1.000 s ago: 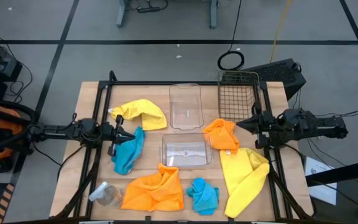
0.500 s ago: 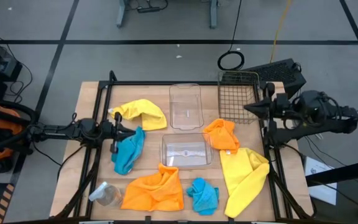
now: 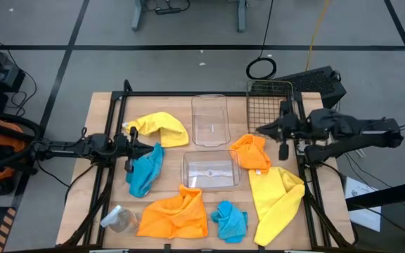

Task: Sort microfiber towel by color & place in baskets
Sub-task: Put the top orange microfiber towel into the black metal basket

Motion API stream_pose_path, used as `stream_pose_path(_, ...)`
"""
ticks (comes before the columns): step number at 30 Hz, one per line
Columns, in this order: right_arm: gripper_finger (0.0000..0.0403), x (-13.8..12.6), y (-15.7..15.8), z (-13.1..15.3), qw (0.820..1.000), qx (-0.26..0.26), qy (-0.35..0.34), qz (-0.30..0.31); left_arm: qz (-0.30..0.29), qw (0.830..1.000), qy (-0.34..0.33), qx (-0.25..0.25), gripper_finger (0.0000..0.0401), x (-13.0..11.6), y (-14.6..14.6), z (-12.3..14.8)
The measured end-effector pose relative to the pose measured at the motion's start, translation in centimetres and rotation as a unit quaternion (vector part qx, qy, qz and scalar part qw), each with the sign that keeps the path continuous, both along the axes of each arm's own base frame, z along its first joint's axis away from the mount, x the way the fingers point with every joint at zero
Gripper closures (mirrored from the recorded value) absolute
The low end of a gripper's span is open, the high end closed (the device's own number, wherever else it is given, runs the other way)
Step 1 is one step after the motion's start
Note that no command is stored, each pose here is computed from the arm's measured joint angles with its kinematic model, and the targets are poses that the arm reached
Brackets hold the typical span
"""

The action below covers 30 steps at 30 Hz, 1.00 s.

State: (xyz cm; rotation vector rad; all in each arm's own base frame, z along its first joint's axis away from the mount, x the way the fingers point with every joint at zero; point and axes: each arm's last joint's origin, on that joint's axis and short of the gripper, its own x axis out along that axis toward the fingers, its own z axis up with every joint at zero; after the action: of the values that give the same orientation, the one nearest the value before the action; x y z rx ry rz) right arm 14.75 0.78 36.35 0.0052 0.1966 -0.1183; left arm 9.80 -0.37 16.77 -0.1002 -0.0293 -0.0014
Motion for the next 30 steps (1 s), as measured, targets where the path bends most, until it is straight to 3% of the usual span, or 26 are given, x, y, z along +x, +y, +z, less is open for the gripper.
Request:
stream_pose_path(3, 0.0403, 0.4, 0.0, -1.2, 1.0, 0.012, 0.013, -0.003, 0.005, 1.0, -0.01, 0.0, 0.0369, 0.0, 0.0, 0.2)
stream_pose_path(8, 0.0403, 1.3, 0.0, -4.3, 0.999, 0.011, 0.031, -0.018, 0.077, 0.995, -0.05, -0.046, 0.0369, -0.3, 0.5, 1.6)
stream_pose_path(15, 0.0403, 1.8, 0.1, -8.0, 0.998, 0.047, 0.045, -0.027, 0.115, 0.992, -0.046, -0.033, 0.0369, -0.3, 0.7, 1.6)
stream_pose_path(20, 0.0403, 1.9, 0.1, -9.9, 0.996, 0.062, 0.049, -0.032, 0.084, 0.995, -0.051, -0.008, 0.0369, -0.4, 0.5, 2.0)
stream_pose_path(25, 0.0403, 1.9, 0.1, -10.8, 0.994, 0.09, 0.056, -0.04, 0.048, 0.996, -0.071, 0.006, 0.0382, -1.3, 0.3, 5.9)
stream_pose_path(30, 0.0403, 1.8, 0.1, -11.2, 0.989, 0.118, 0.07, -0.051, 0.042, 0.999, -0.021, 0.011, 0.0394, -1.3, 0.3, 11.0)
